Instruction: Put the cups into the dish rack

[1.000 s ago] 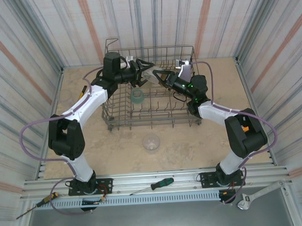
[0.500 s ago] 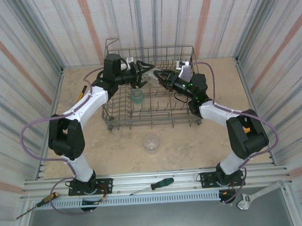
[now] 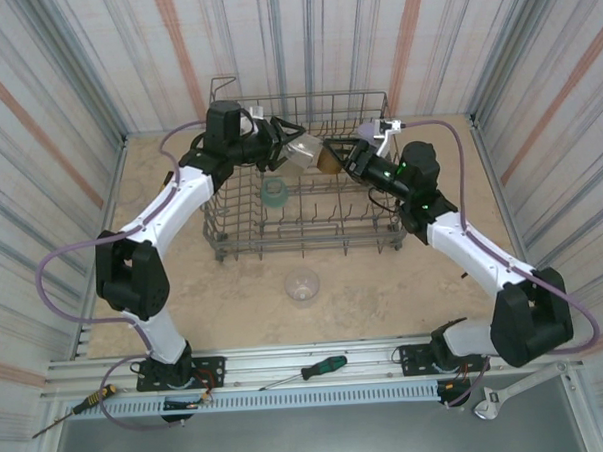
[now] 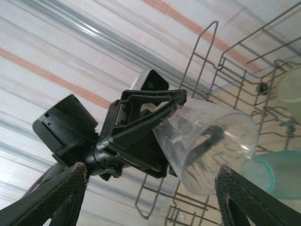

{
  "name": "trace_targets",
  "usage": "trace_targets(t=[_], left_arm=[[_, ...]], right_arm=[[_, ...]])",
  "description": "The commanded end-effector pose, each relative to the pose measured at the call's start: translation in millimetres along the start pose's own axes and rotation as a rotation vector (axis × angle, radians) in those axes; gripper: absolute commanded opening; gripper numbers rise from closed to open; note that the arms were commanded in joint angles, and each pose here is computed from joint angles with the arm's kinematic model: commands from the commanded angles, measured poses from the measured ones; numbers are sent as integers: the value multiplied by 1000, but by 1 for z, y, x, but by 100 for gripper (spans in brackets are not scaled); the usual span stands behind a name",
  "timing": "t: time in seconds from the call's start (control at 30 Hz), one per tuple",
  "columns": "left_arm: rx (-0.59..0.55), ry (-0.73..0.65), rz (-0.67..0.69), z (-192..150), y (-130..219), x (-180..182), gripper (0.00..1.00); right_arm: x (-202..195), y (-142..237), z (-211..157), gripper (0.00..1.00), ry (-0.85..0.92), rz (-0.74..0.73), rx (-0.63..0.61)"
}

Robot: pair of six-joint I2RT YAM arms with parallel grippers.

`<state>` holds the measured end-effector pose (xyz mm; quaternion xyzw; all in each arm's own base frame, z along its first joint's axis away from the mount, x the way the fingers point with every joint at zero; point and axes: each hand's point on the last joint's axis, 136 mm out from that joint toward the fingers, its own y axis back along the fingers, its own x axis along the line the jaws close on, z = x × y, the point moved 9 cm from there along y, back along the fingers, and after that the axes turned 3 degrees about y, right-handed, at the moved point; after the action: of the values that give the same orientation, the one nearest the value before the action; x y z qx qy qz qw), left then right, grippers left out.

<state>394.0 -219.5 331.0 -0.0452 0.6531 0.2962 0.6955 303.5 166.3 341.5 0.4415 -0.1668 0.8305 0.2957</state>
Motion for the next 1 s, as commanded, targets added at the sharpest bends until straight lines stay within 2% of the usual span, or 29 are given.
trace_targets(t=[0.0, 0.13, 0.27, 0.47, 0.7, 0.97], left_arm=[[-76, -154, -2, 2, 21, -27, 0], [-120, -259, 47, 2, 24, -34, 0], [-146, -361, 103, 0, 21, -38, 0], [-181, -576, 254, -7, 3, -36, 0], [-152, -668, 313, -10, -20, -24, 0], [-129, -869, 366, -34, -46, -24, 0]], right_arm=[[-7, 19, -5, 77, 53, -150, 7], [-2, 38, -6, 86, 81, -216, 2], [1, 56, -8, 99, 102, -271, -16], [7, 80, -9, 99, 131, -312, -56], [5, 94, -13, 99, 135, -350, -66], [5, 102, -15, 99, 138, -375, -77]])
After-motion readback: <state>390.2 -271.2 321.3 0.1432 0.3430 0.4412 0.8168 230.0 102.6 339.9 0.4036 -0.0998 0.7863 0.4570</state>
